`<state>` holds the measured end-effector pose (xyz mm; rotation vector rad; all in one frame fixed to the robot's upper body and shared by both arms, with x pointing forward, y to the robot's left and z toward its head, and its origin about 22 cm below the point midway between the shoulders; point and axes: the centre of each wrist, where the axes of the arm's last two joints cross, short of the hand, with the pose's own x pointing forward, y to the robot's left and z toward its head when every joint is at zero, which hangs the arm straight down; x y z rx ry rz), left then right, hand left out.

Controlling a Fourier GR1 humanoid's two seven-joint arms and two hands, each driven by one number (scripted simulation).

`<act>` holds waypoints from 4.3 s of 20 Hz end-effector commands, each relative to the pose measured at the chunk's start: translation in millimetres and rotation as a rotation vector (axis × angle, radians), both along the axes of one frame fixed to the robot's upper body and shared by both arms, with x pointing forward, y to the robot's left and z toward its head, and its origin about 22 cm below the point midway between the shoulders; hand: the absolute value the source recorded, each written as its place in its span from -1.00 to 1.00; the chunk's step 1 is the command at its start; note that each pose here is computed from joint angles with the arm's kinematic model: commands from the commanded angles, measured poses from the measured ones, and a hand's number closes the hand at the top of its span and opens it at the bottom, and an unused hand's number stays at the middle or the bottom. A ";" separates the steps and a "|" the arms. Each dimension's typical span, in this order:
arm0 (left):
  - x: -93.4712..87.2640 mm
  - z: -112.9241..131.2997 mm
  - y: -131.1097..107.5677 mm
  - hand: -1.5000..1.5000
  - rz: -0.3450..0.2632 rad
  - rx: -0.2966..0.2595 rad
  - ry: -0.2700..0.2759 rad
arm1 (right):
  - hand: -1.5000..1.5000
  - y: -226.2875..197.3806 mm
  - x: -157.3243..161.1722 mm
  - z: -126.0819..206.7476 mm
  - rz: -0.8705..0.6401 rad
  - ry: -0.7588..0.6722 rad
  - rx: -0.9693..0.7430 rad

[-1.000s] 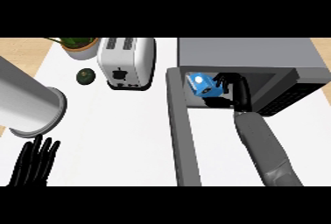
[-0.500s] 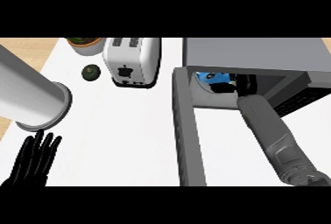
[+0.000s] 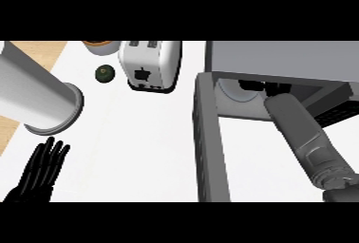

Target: Pick up the milk, place it into the microwave and close the microwave

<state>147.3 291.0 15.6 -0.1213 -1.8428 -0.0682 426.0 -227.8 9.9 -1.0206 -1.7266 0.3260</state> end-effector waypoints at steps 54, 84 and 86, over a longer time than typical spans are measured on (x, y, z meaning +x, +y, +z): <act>30.0 -0.6 -69.2 -1.00 -0.158 -0.026 0.003 | -1.00 -30.3 -139.2 -151.5 0.505 0.042 0.752; 57.6 -78.7 -196.2 1.00 -0.636 0.386 0.085 | -1.00 -109.3 -263.7 -59.3 0.582 -0.087 0.812; 49.3 -73.9 -214.3 1.00 -0.658 0.411 0.104 | -1.00 -116.8 -286.1 -38.5 0.654 -0.084 0.826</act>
